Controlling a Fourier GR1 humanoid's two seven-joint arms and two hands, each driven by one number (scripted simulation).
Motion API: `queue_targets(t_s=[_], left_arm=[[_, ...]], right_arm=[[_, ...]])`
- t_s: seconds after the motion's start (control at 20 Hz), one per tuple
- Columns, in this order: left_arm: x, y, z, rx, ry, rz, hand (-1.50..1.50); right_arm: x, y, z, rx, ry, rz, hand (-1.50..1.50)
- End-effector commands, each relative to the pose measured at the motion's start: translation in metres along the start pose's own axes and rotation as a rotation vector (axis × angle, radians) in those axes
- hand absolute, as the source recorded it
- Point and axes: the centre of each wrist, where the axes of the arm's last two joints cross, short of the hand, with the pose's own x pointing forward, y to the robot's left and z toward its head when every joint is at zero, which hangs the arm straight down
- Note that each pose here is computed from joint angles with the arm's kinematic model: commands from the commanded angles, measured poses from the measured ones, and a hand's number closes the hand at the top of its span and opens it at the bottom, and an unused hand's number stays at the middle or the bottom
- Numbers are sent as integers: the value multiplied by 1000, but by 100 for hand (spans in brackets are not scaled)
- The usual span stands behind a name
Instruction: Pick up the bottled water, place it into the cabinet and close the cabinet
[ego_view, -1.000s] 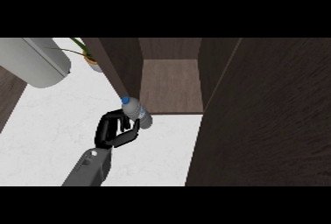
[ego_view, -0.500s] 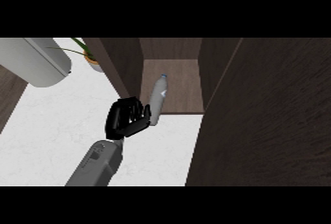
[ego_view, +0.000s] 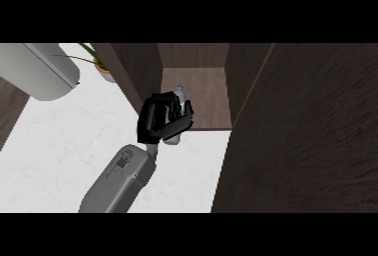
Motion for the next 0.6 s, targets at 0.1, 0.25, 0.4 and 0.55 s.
queue_targets(t_s=[0.1,0.25,0.4,0.55], left_arm=[[21,-30,-40,27,7,-86,150],[15,-27,-35,25,46,-75,150],[25,-36,-59,53,102,-68,150],[4,-22,-49,101,123,-60,150]], right_arm=[[27,-8,16,-7,-55,4,-150],[13,-10,22,-28,-30,-3,-150],[18,-2,12,-9,-47,1,-150],[23,-13,22,-7,-43,-2,-150]])
